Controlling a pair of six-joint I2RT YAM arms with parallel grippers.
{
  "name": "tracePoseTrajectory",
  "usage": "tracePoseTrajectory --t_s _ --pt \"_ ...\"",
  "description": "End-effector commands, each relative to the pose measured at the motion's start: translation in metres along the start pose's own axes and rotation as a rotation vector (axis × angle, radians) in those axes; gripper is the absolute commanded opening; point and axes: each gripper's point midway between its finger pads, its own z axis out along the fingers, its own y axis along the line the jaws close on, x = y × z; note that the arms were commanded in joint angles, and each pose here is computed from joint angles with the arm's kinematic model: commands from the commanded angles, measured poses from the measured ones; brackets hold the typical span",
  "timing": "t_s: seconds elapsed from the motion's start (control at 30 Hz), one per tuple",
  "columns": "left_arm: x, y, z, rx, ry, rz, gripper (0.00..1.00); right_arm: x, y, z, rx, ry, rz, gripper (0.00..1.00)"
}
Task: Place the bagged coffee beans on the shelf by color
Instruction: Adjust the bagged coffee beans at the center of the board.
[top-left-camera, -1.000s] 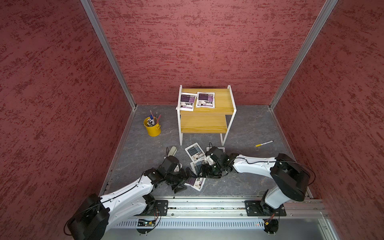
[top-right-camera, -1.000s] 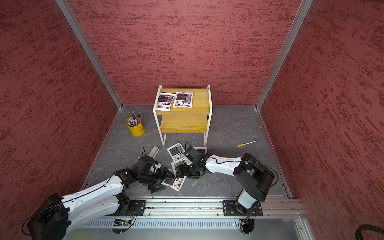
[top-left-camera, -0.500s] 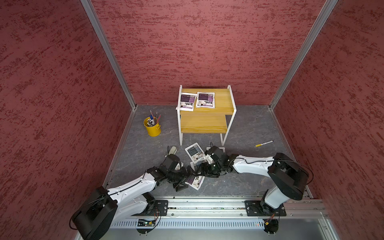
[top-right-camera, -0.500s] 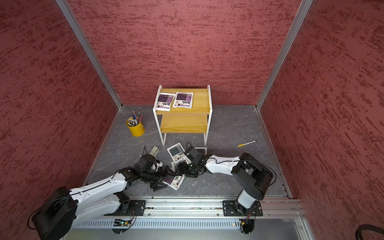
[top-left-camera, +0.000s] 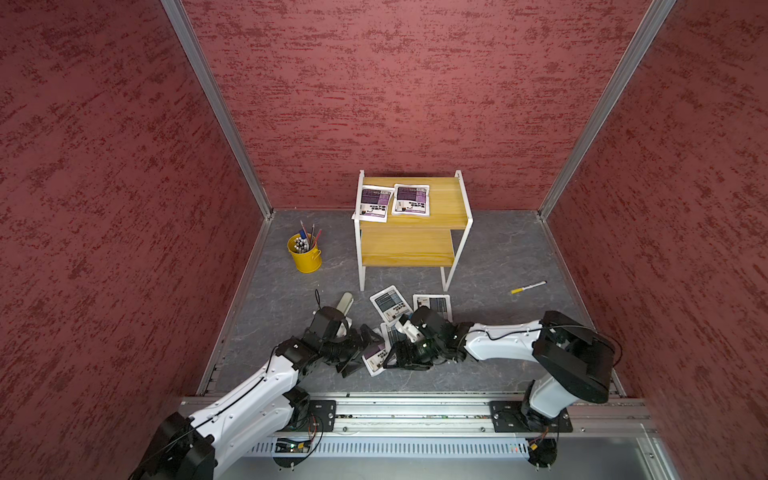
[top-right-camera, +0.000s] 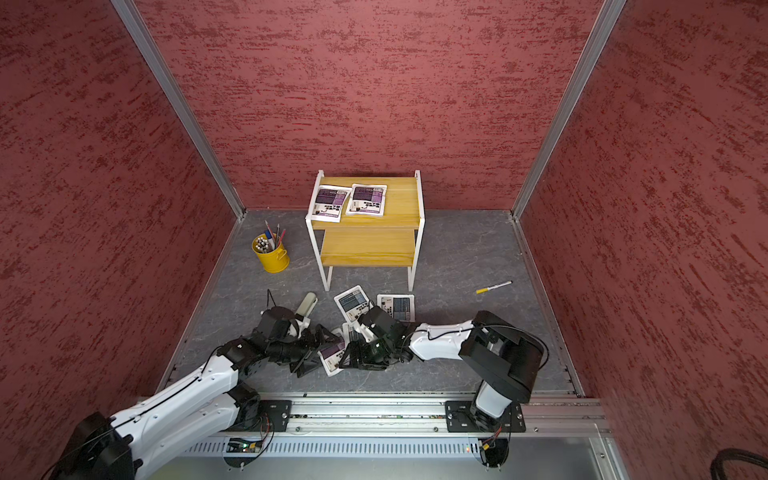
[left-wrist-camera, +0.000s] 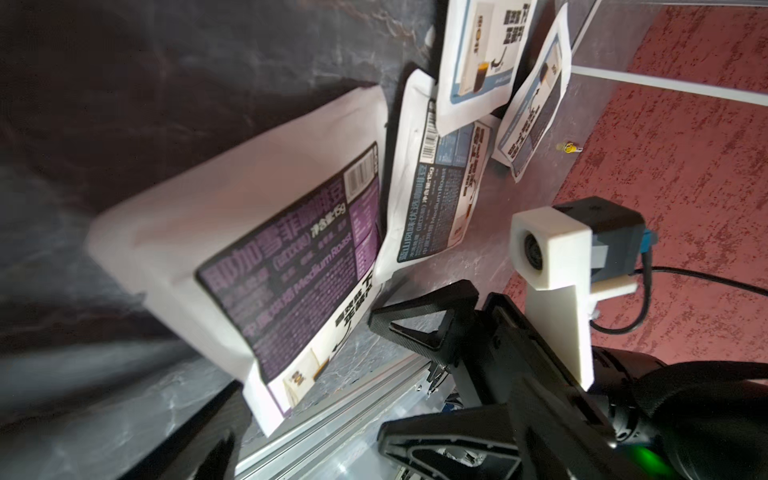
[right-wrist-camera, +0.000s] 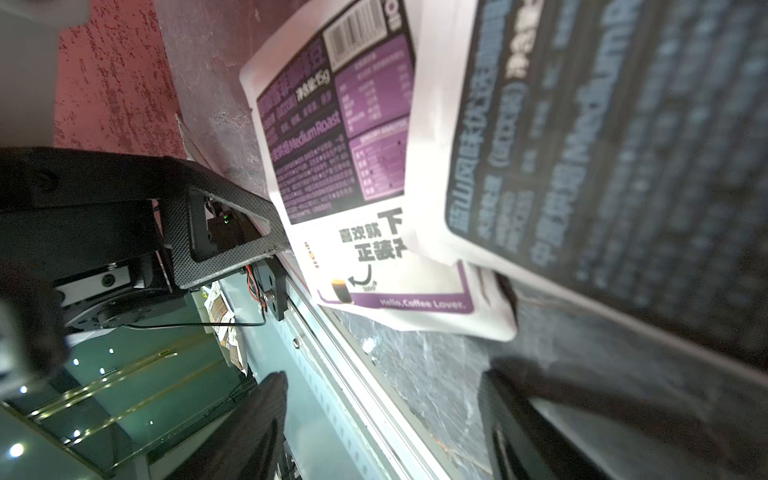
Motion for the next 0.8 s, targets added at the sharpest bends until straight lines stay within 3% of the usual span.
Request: tracePoseTrajectory --t_s 0.0,0.77 --pt "0.001 0.016 -0.001 -0.047 0.003 -0.001 1.0 -0.001 -0.017 0.0 0.094 -0.013 0.003 0.77" --pt "-0.02 0.033 0.008 -0.051 -0.066 -0.013 0.95 -0.022 -0.025 -0.009 0.214 -0.069 -0.057 0.77"
